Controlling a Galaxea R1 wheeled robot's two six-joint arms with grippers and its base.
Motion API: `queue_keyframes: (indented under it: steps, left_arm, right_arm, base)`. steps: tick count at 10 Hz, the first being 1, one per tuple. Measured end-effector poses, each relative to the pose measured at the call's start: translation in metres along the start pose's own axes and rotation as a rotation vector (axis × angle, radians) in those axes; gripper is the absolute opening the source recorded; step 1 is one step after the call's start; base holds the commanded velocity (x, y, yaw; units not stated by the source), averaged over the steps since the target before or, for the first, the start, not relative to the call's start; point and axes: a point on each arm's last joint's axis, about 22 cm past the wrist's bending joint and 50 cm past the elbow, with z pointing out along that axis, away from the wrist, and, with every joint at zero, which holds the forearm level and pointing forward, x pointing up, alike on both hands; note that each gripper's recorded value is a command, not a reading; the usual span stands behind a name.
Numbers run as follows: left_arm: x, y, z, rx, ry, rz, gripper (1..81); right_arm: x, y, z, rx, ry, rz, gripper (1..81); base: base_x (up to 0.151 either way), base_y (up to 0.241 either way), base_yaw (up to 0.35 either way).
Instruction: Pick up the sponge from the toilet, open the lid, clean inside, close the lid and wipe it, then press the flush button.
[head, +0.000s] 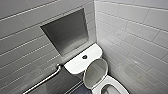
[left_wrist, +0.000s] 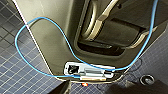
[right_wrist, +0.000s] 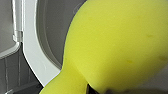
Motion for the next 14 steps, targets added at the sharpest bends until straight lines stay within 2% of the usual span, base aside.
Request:
queue_keyframes:
  steps: [2,5,7,9,12,14]
  left_arm:
    - [0.000,0.000,0.000,0.000,0.000,0.000,81.1]
    - [0.000,0.000,0.000,0.000,0.000,0.000,81.1]
    - [0.000,0.000,0.000,0.000,-0.001,0.000,81.1]
    - [0.000,0.000,0.000,0.000,0.000,0.000,81.1]
    - [0.007,-0.007,-0.002,0.008,0.008,0.003,81.1]
    - [0.015,-0.014,-0.004,0.016,0.018,0.007,81.1]
  right_arm:
    - [-0.013,0.011,-0.014,0.015,-0.011,0.010,1.0]
    - [-0.019,0.036,-0.053,0.019,-0.017,0.027,1.0]
    - [-0.022,0.056,-0.079,0.027,0.000,0.043,1.0]
    - [-0.047,0.103,-0.107,-0.034,-0.012,0.080,1.0]
    - [-0.070,0.155,-0.131,-0.103,-0.006,0.095,1.0]
    - [-0.103,0.214,-0.152,-0.229,-0.035,0.102,1.0]
  base:
    - [0.000,0.000,0.000]
    - [0.000,0.000,0.000]
    - [0.000,0.000,0.000]
    - [0.000,0.000,0.000]
    - [0.000,0.000,0.000]
    - [0.000,0.000,0.000]
